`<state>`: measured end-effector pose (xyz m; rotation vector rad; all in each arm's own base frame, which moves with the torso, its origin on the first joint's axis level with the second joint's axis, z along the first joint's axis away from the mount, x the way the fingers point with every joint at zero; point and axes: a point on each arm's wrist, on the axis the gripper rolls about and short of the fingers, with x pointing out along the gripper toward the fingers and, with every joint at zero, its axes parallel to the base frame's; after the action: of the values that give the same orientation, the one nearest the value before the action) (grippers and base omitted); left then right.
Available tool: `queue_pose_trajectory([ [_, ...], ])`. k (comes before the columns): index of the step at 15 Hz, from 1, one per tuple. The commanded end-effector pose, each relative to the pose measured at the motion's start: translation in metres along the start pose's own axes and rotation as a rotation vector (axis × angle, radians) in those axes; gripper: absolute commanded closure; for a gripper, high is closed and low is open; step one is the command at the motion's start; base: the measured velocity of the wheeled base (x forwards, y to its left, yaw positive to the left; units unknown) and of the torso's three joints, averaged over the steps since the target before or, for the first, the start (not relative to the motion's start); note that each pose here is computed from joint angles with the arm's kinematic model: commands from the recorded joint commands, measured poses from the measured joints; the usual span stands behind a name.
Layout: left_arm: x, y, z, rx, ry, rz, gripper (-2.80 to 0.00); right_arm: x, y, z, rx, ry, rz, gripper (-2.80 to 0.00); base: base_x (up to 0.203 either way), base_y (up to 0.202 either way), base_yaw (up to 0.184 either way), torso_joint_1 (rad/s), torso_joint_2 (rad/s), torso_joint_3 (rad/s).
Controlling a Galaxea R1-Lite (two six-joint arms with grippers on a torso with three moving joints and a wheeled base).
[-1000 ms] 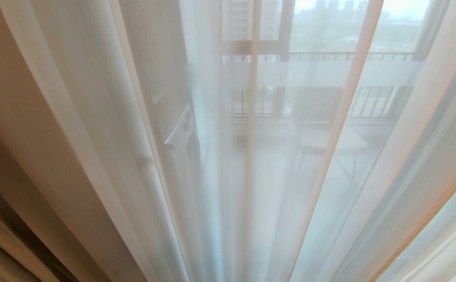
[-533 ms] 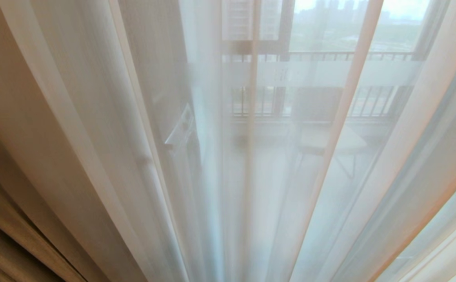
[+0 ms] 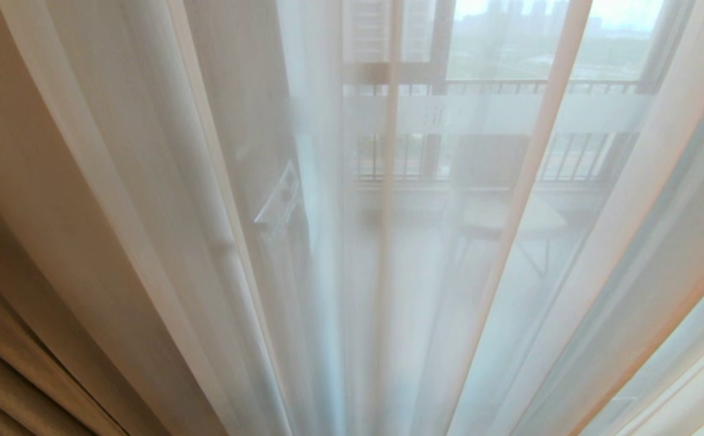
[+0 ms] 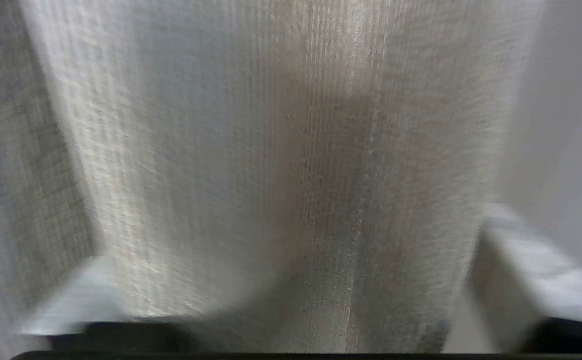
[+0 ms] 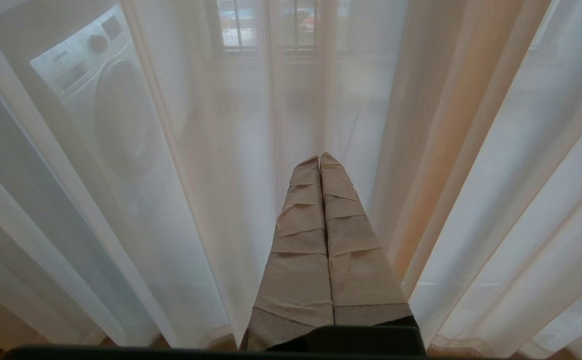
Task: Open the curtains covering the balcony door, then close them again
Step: Close the outer curtains on both sides
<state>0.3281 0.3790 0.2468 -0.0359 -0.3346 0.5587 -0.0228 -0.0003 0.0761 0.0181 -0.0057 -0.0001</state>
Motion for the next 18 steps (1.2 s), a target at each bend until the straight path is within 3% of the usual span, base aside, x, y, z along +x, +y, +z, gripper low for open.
queue_pose_trajectory([
  [1,0.001,-0.001,-0.003,0.002,-0.012,-0.007,0.0,0.0,0.0,0.0,0.0,0.0,0.0,0.0,0.0,0.0,0.0,0.0,0.0,0.0],
  [10,0.0,-0.002,0.004,0.012,-0.047,-0.014,0.0,0.0,0.0,0.0,-0.001,0.0,0.0,0.0,0.0,0.0,0.0,0.0,0.0,0.0],
  [18,-0.01,-0.021,0.054,0.009,-0.126,-0.044,0.0,0.0,0.0,0.0,0.0,0.0,0.0,0.0,0.0,0.0,0.0,0.0,0.0,0.0],
])
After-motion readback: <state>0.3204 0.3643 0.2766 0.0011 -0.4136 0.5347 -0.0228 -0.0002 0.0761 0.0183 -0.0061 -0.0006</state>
